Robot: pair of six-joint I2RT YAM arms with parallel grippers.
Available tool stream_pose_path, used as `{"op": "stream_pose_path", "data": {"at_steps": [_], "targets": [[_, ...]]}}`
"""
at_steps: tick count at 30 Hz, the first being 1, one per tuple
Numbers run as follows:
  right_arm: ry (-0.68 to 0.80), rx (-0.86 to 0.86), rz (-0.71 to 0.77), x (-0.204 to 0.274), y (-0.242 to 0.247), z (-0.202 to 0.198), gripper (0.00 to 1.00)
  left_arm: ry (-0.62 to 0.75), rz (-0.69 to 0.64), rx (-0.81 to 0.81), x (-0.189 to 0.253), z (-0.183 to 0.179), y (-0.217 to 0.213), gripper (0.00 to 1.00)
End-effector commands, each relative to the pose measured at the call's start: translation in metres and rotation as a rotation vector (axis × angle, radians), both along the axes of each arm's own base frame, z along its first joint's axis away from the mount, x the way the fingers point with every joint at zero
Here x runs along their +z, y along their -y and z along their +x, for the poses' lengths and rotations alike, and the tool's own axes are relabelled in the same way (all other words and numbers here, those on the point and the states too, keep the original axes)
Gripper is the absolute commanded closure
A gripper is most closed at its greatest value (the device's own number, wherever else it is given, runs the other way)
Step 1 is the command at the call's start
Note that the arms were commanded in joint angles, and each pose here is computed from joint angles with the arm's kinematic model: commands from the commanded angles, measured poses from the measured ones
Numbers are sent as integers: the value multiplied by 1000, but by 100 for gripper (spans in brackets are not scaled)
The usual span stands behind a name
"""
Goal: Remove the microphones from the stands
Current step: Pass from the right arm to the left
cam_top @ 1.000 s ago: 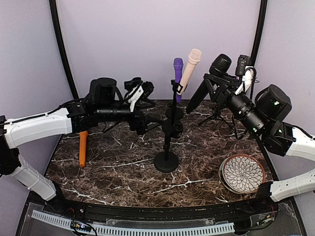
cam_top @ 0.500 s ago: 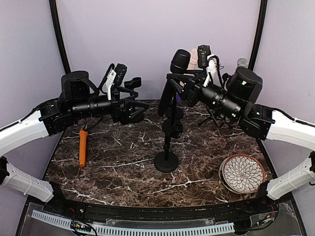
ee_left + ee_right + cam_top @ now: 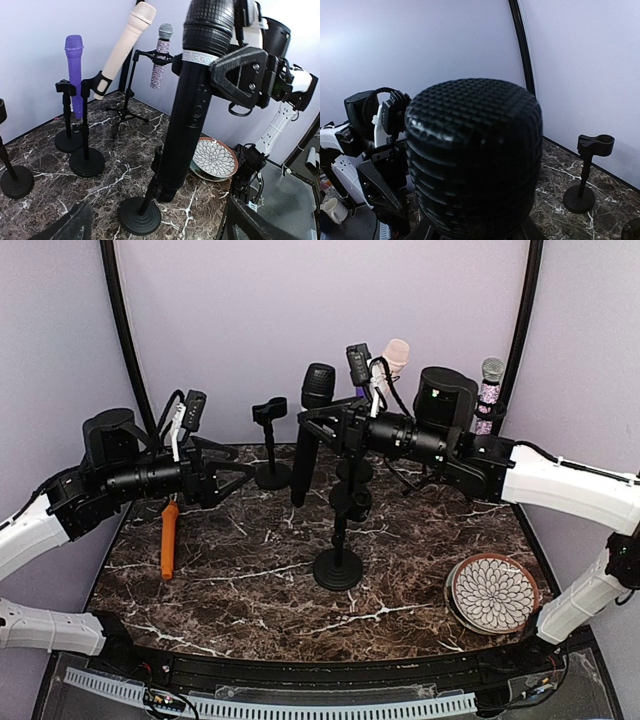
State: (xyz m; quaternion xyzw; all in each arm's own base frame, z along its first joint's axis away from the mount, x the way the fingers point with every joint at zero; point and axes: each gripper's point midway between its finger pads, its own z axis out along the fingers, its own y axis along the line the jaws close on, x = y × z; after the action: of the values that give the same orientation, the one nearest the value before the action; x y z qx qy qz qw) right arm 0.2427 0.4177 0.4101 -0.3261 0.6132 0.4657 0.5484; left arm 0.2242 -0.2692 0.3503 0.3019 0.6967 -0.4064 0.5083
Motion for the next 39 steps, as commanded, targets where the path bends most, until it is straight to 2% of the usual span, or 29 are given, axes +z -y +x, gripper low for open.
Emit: {"op": "stream_pose_path", "data": {"at_steps": [1, 9, 19, 24, 28, 30, 34, 39], "targets": [[-55, 136, 73, 23, -5, -20, 100, 47, 17, -110, -3, -25, 0, 5], [-119, 273, 104, 16, -13, -39, 100, 17, -65, -282, 1, -49, 14, 5], [-119, 329, 86, 6, -33, -46, 100, -56, -122, -446, 0, -50, 49, 5], [-103, 370, 104, 9, -43, -56, 100, -47, -42, -403, -13, -43, 66, 6], [-94, 378, 109, 11, -46, -59, 100, -42, -45, -379, -18, -40, 68, 7], [-96, 370, 103, 10, -46, -59, 100, -25, -64, -376, -13, -41, 67, 12], [-99, 363, 96, 7, -45, -59, 100, -3, -96, -379, -3, -43, 65, 40], [-92, 351, 91, 5, -44, -58, 100, -9, -109, -378, -1, -43, 65, 45]]}}
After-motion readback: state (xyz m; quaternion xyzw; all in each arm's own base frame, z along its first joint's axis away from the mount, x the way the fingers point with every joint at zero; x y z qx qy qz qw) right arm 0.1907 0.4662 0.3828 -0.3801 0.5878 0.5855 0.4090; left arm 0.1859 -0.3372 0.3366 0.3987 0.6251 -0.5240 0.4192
